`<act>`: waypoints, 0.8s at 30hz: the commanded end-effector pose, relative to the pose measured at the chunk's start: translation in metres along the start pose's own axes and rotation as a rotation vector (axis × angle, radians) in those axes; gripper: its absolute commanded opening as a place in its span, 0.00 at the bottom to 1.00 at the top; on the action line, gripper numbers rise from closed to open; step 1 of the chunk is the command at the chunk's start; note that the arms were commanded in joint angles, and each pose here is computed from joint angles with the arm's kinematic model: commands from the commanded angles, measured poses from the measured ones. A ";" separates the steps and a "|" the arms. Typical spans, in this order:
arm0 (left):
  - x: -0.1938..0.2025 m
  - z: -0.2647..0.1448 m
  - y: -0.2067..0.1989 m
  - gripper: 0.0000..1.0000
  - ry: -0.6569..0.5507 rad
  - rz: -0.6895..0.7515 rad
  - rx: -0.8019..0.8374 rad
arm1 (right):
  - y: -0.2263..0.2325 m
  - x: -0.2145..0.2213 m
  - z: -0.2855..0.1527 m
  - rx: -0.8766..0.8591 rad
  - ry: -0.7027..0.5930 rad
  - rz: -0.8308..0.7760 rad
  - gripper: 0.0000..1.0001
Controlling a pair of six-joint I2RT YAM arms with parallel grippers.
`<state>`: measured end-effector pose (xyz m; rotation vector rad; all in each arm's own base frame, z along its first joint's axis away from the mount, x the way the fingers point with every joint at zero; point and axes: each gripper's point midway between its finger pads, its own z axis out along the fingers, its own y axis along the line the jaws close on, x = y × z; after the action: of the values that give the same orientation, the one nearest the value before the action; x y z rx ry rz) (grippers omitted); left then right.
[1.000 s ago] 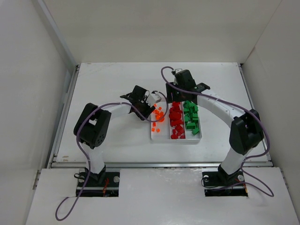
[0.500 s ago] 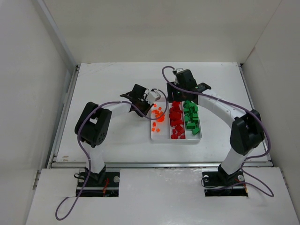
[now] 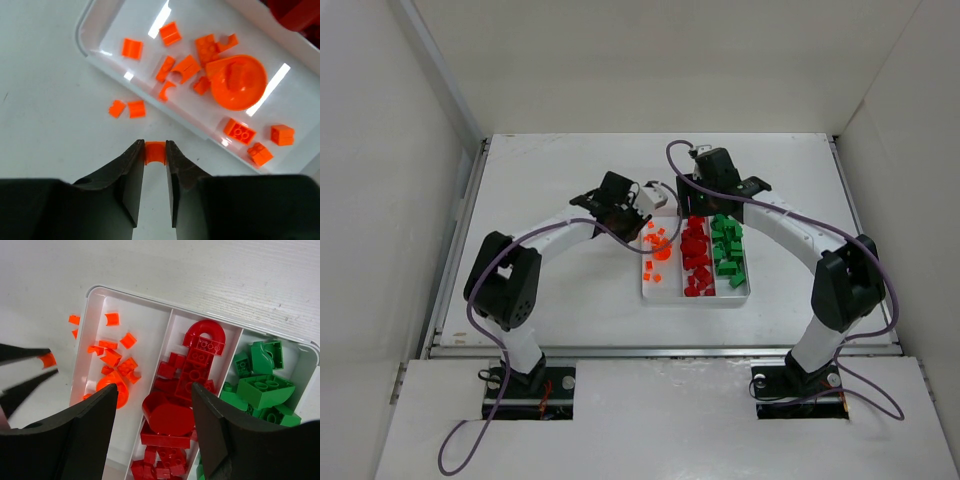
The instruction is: Sort the legos into containers by color
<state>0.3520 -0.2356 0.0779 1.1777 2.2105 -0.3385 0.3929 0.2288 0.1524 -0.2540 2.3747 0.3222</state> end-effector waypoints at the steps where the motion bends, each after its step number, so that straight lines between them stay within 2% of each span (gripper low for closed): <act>1: -0.031 -0.004 -0.025 0.25 -0.071 0.067 0.042 | -0.001 -0.025 -0.018 0.005 -0.082 0.001 0.66; 2: -0.031 -0.002 -0.029 0.31 -0.071 0.077 0.042 | -0.001 -0.025 -0.018 0.005 -0.082 0.001 0.66; 3: -0.031 0.001 -0.028 0.41 -0.074 0.078 0.041 | -0.002 -0.025 -0.018 0.014 -0.084 0.002 0.66; 10: -0.055 0.003 -0.048 0.39 -0.131 0.090 0.077 | -0.003 -0.023 -0.019 0.015 -0.083 0.002 0.66; 15: -0.064 0.000 -0.044 0.39 -0.147 0.083 0.060 | -0.003 -0.025 -0.023 0.012 -0.092 0.002 0.66; 19: -0.035 -0.004 -0.025 0.39 -0.092 0.009 0.076 | -0.005 -0.018 -0.023 0.017 -0.074 0.001 0.66; 22: -0.010 -0.020 0.001 0.43 -0.076 -0.007 0.039 | -0.006 -0.013 -0.021 0.020 -0.064 0.000 0.66; 23: -0.002 -0.023 0.007 0.45 -0.062 -0.009 0.014 | -0.006 -0.013 -0.021 0.020 -0.064 0.000 0.66; 24: 0.003 -0.031 0.010 0.53 -0.062 -0.016 -0.009 | -0.006 -0.013 -0.021 0.020 -0.064 0.000 0.66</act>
<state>0.3542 -0.2404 0.0872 1.1564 2.1674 -0.4008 0.3918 0.2197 0.1608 -0.2360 2.3542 0.2933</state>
